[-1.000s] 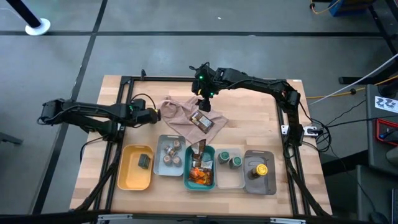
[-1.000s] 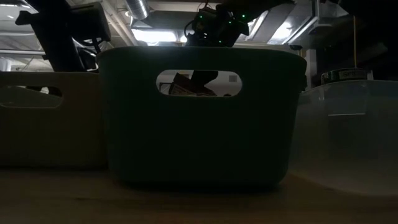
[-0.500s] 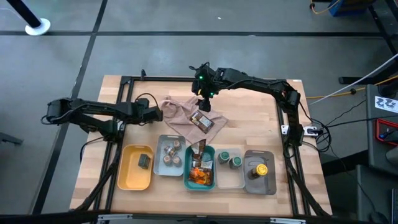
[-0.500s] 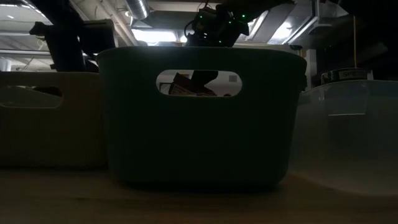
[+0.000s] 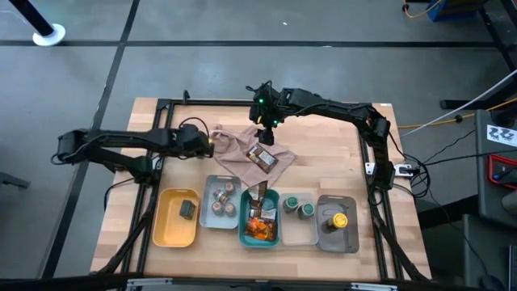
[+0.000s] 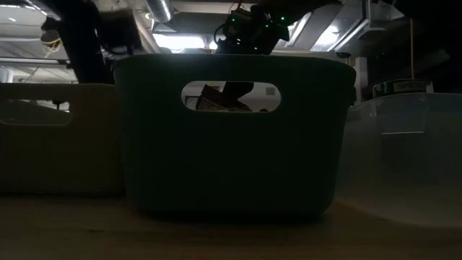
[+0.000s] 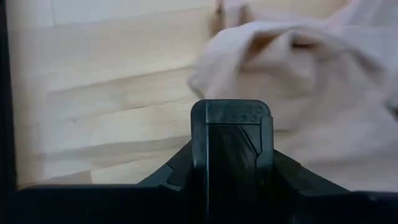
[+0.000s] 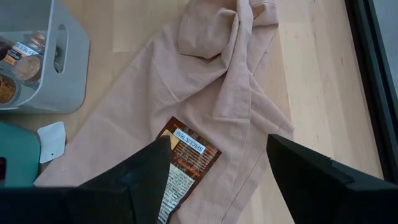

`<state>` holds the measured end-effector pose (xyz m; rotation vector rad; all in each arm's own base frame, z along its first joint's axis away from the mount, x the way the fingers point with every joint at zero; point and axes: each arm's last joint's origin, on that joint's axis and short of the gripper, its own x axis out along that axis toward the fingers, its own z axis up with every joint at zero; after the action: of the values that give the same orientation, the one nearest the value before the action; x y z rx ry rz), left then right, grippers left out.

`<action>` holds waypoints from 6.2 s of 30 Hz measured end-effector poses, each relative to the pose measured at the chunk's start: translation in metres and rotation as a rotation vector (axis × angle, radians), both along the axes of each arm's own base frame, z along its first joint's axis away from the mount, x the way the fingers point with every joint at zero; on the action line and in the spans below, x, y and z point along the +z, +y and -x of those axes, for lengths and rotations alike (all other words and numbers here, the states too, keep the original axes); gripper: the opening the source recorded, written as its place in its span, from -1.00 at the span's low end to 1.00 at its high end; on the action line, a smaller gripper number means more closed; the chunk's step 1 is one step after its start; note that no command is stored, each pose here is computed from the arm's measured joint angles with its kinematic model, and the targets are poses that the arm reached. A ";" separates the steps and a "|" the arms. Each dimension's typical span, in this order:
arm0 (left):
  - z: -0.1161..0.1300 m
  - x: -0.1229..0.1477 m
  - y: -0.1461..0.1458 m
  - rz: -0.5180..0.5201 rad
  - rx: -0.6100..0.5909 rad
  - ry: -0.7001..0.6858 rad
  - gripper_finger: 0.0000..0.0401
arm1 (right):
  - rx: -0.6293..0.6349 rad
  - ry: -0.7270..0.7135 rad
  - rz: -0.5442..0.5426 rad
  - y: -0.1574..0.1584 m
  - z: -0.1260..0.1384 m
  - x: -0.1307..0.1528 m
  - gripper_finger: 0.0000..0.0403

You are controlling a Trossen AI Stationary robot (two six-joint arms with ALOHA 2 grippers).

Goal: Sort spices by type
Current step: Put the black seasoning can into the yellow bin, then put the orange seasoning bag into the green bin

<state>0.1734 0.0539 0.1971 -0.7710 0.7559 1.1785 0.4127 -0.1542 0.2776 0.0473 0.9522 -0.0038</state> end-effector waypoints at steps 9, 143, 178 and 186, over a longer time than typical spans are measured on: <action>0.025 0.082 -0.026 0.151 -0.184 -0.135 -0.47 | 0.000 0.029 -0.011 0.001 0.002 -0.002 0.31; 0.039 0.081 -0.169 -0.008 -0.439 -0.306 0.07 | -0.166 0.249 -0.139 0.017 -0.024 -0.076 0.31; 0.037 0.081 -0.168 -0.026 -0.459 -0.291 0.07 | -0.223 0.350 -0.080 0.031 -0.042 -0.128 0.18; 0.037 0.081 -0.168 -0.025 -0.458 -0.292 0.07 | -0.198 0.340 -0.068 0.031 -0.043 -0.130 -0.50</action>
<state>0.1365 -0.1142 0.2776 -0.6835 0.6283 0.6456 0.4556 -0.1229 0.1481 0.2089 1.2839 -0.1672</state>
